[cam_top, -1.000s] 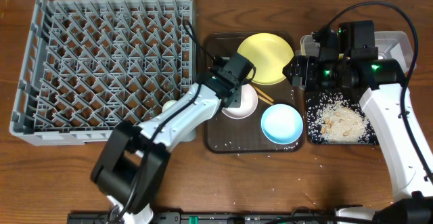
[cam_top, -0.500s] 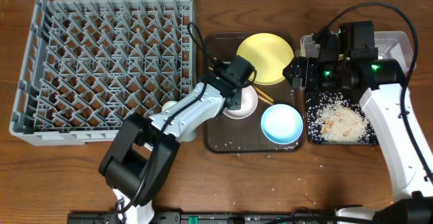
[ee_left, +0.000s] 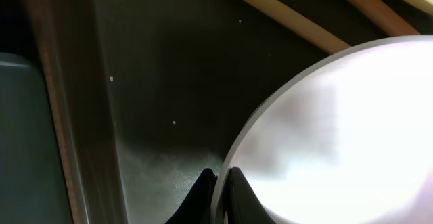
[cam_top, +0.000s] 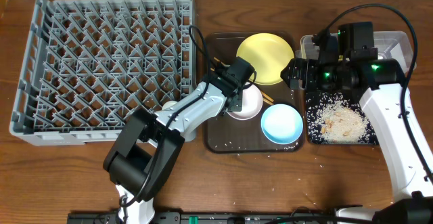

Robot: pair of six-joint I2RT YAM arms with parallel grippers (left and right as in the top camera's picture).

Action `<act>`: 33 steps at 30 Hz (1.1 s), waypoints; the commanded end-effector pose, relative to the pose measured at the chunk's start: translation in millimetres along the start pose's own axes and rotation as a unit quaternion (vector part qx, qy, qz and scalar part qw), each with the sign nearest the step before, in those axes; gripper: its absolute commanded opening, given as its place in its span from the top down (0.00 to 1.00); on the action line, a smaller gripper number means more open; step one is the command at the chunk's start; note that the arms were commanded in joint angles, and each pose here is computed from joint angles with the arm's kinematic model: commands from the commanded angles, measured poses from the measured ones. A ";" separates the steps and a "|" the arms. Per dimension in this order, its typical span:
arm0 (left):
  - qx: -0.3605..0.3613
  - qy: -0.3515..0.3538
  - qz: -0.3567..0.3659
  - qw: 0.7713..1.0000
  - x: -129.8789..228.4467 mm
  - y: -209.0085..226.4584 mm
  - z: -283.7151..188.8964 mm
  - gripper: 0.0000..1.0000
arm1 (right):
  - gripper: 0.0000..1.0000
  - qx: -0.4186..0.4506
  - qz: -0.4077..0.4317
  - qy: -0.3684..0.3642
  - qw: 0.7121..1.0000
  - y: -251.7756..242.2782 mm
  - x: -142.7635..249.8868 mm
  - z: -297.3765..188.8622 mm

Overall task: Sort waste into correct bins and load items into the dishwasher
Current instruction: 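Grasp the rim of the pink-white bowl with the left gripper, then carry the pink bowl left and set it upright in the dish rack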

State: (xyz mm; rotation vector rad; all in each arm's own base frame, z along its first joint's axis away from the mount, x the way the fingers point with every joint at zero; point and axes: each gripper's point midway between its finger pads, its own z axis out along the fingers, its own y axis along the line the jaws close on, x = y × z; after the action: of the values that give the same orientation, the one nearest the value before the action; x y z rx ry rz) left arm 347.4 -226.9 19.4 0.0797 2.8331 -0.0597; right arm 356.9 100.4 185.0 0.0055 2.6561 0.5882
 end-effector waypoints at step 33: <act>-0.492 -0.331 -0.076 0.801 -84.8 198.2 -232.1 0.93 | 0.01 0.000 -0.003 -0.010 1.000 1.9 -1.9 -7.1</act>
State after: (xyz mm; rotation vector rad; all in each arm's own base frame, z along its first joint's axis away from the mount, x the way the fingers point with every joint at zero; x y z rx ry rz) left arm 376.1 -48.0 241.0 -0.2767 1.9914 0.8954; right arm 356.8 100.4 184.8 0.0058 2.6565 0.5877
